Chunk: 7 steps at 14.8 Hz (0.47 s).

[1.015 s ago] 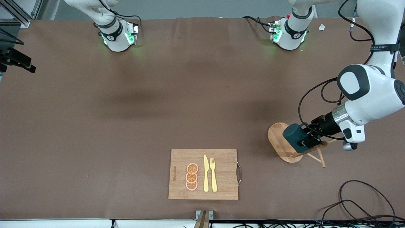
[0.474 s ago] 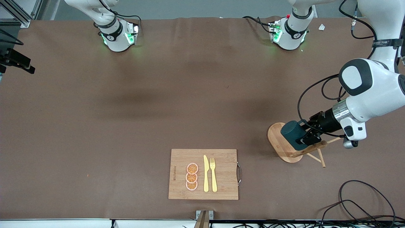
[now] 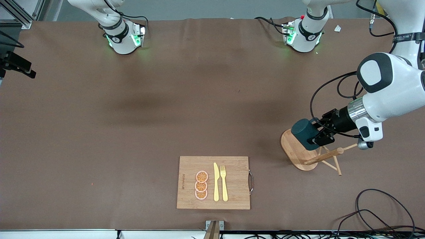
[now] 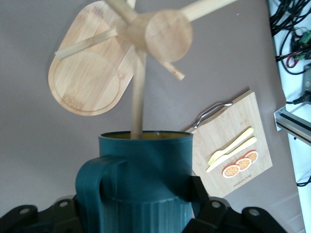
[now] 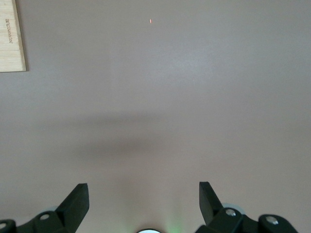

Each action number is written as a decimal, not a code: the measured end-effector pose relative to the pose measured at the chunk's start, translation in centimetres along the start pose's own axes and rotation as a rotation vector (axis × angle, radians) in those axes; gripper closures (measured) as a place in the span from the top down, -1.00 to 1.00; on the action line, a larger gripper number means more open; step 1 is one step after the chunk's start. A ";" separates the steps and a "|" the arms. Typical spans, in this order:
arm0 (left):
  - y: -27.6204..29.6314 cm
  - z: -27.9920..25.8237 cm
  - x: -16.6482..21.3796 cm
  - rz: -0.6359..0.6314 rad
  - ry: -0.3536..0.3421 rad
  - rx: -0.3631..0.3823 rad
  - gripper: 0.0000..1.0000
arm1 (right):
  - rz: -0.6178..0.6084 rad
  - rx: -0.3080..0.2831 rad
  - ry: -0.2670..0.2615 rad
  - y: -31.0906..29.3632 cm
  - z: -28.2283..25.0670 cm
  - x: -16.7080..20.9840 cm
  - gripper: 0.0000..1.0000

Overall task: Transfer cup from left to right arm and place
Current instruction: 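Lift the teal mug off the stand peg with the left gripper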

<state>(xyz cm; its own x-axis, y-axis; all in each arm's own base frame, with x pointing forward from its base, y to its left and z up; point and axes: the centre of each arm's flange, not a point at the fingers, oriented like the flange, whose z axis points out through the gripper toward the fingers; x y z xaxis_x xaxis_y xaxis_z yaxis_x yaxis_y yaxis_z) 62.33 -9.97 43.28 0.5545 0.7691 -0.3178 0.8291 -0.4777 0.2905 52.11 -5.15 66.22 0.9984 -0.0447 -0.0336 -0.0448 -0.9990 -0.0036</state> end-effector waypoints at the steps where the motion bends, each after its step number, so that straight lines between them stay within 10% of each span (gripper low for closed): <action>1: 0.0 -0.1 -0.3 -0.011 -0.005 0.006 0.59 | 0.000 0.000 0.002 0.0 0.0 0.0 1.00; 7: 1.5 -0.9 -5.6 -0.044 -0.025 0.011 0.59 | -0.001 -0.002 0.028 0.0 0.0 0.5 1.00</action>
<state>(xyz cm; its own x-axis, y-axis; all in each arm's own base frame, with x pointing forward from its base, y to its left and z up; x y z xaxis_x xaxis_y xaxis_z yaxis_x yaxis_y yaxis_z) 60.41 -14.60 46.35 0.5189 0.7787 -0.3527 0.8534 -0.4482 0.2660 52.65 -5.13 66.22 0.9990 -0.0434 -0.0056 -0.0434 -0.9991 -0.0016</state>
